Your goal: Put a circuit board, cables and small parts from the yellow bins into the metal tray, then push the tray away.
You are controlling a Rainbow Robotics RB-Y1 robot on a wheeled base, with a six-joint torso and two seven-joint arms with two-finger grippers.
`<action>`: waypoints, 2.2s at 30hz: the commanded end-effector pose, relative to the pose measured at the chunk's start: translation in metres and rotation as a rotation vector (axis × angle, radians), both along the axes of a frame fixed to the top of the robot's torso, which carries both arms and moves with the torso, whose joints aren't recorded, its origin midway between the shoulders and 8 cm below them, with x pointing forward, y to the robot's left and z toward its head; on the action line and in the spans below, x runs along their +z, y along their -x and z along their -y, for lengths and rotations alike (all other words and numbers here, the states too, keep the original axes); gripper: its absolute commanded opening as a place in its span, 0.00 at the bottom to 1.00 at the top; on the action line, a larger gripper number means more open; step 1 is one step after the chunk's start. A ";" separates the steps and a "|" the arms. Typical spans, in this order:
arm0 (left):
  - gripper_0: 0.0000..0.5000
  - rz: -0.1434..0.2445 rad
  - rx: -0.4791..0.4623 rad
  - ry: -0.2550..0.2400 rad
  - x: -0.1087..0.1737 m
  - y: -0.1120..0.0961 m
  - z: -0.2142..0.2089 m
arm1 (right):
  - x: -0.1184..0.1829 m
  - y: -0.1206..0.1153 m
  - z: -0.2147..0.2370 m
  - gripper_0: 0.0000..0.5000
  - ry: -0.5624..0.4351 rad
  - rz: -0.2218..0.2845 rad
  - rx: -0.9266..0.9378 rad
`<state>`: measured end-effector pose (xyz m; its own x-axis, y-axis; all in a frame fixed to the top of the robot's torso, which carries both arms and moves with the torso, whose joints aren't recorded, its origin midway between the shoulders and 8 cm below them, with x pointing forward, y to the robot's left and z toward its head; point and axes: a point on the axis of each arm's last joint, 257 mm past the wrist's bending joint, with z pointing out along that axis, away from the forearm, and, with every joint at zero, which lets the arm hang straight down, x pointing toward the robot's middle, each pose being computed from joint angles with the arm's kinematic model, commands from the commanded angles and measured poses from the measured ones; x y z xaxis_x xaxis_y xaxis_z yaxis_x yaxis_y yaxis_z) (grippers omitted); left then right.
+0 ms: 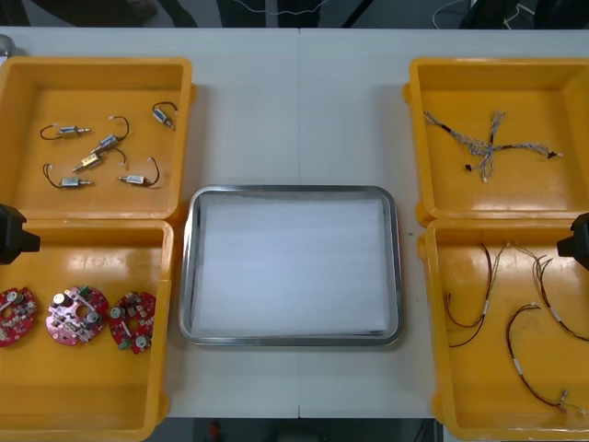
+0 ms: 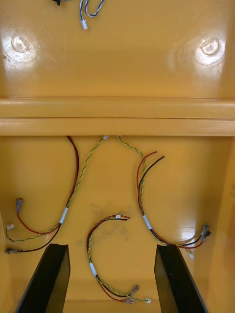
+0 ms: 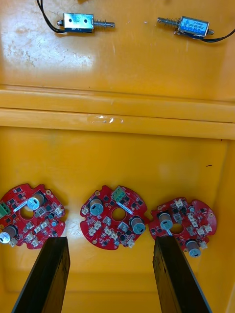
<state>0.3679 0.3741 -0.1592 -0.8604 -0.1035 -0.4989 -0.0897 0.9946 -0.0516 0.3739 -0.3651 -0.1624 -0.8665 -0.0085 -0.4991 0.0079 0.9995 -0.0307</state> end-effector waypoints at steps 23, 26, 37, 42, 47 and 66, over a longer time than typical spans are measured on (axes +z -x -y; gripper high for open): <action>1.00 -0.037 0.010 -0.018 -0.006 0.005 -0.010 | 0.010 0.004 0.001 1.00 -0.005 0.018 0.006; 1.00 -0.037 0.019 -0.032 -0.006 0.005 -0.013 | 0.010 0.004 0.000 1.00 -0.005 0.017 0.009; 1.00 -0.074 0.097 0.003 -0.016 0.006 -0.034 | 0.013 0.005 0.005 1.00 0.017 0.018 0.032; 1.00 -0.110 0.151 0.020 -0.028 0.008 -0.046 | 0.008 0.013 0.016 1.00 0.044 -0.006 0.032; 1.00 -0.136 0.195 0.042 -0.039 0.008 -0.057 | 0.002 0.017 0.028 1.00 0.077 -0.004 0.043; 1.00 -0.114 0.269 0.059 -0.091 -0.001 -0.086 | -0.039 0.013 0.057 1.00 0.143 -0.004 0.254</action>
<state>0.3782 0.4422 -0.2394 -0.8473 -0.3500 -0.3995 -0.3269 0.9365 -0.1272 0.3702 -0.3995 -0.2015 -0.8367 -0.2156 -0.5034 -0.1954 0.9763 -0.0933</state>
